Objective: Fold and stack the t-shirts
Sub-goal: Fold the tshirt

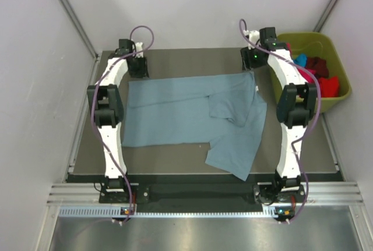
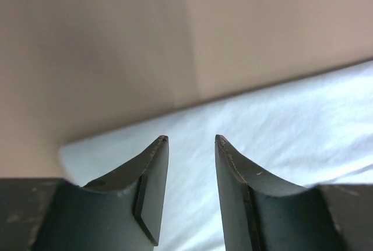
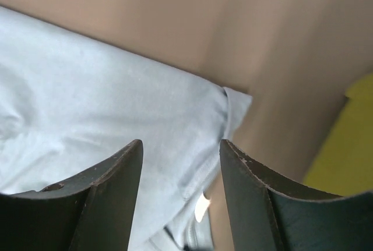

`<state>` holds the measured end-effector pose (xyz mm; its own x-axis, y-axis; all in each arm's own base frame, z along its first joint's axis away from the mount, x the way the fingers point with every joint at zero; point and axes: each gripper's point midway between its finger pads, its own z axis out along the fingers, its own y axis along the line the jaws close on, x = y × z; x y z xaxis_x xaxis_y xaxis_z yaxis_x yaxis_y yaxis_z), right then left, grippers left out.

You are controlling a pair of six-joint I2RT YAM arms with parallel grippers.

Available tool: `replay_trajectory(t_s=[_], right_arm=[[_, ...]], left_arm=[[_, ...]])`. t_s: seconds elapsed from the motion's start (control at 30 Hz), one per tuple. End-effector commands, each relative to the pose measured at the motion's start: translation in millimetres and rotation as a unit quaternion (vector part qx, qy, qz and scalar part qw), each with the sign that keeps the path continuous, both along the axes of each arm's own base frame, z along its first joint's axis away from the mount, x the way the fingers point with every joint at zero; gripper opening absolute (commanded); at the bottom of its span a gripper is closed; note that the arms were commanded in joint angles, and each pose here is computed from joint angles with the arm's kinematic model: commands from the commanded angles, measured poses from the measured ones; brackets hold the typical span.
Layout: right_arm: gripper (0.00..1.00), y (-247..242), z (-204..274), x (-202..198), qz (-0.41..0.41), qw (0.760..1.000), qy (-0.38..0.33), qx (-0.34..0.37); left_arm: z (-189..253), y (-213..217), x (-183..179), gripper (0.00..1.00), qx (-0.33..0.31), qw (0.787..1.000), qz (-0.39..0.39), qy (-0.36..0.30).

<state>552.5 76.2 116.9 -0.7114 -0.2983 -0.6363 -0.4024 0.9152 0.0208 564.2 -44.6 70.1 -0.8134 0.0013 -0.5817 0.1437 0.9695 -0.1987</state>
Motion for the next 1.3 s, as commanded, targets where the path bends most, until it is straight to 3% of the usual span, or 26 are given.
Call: replay_trajectory(t_s=[0.0,0.63,0.8,0.83,0.9,0.97,1.07,1.27], right_arm=[[0.56,-11.6,7.7,-9.0,-0.014,1.000,0.003,-0.006],[0.56,-39.4,-71.9,-38.3,-0.032,0.993,0.095,-0.055],[0.54,-50.6,-88.7,-39.8,-0.044,0.990,0.109,-0.072],[0.52,-50.8,-91.5,-40.6,-0.042,0.990,0.113,-0.073],[0.39,-50.6,-97.6,-40.7,-0.040,0.989,0.118,-0.073],[0.19,-50.0,-99.5,-39.7,-0.040,0.989,0.120,-0.072],[0.03,-48.4,-104.9,-37.5,-0.040,0.989,0.123,-0.070],[0.00,-43.0,-106.0,-25.2,-0.041,0.991,0.113,-0.063]], left_arm=[[15.3,19.4,-15.7,0.43,-0.018,0.999,0.029,0.010],[-40.7,51.5,-28.7,0.42,-0.009,0.996,0.056,0.074],[-54.2,55.3,-26.0,0.37,-0.007,0.994,0.066,0.083],[-54.6,56.0,-24.4,0.32,-0.005,0.994,0.066,0.081],[-57.4,56.8,-21.9,0.23,-0.004,0.995,0.067,0.080],[-59.0,58.6,-19.5,0.02,0.001,0.995,0.067,0.078],[-65.0,58.8,-16.6,0.00,0.003,0.995,0.061,0.078],[-65.8,56.0,0.0,0.00,-0.003,0.997,0.054,0.058]])
